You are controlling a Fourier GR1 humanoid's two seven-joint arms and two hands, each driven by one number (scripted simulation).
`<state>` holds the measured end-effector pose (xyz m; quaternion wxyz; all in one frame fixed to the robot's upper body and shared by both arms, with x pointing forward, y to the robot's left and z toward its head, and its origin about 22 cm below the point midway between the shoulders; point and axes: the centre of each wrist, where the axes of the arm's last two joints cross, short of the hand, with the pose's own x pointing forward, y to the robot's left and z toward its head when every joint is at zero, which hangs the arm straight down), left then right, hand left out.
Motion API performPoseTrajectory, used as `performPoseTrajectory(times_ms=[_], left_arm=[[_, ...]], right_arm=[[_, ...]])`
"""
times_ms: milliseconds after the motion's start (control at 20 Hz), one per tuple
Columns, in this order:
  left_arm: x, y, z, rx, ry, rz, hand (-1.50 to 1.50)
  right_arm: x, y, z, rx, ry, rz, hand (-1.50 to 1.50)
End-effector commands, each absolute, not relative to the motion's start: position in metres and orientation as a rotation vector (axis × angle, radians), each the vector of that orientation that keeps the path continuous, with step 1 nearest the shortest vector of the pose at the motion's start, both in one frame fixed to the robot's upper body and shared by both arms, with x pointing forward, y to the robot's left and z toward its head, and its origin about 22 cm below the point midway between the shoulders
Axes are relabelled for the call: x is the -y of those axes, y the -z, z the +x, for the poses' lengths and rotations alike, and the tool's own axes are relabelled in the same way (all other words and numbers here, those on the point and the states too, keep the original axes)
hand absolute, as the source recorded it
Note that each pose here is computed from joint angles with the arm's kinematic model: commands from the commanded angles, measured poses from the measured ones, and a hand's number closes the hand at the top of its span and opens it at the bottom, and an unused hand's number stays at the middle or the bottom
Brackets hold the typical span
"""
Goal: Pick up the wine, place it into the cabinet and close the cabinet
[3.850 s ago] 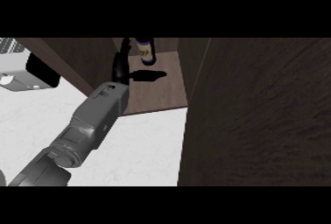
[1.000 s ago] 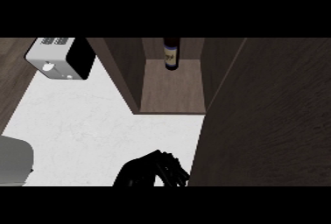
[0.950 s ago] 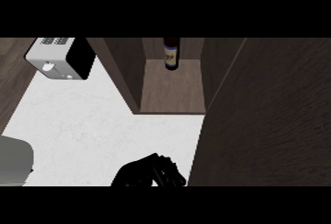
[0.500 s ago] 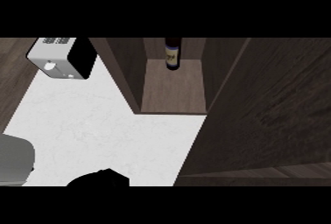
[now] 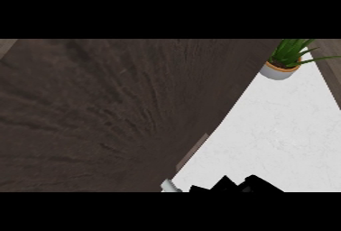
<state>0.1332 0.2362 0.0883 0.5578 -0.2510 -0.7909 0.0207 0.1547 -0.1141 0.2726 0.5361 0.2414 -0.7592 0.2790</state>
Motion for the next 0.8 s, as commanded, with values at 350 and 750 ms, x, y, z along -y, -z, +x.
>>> performPoseTrajectory(times_ms=[350, 750], left_arm=[[-0.325, -0.103, 0.136, 1.875, -0.009, -0.622, 1.5], [-0.346, -0.123, 0.148, 1.873, 0.004, -0.649, 1.5]], right_arm=[[0.018, -0.272, 0.184, 1.824, -0.769, 0.511, 1.5], [-0.037, -0.292, 0.245, 1.887, -0.674, 0.334, 1.5]])
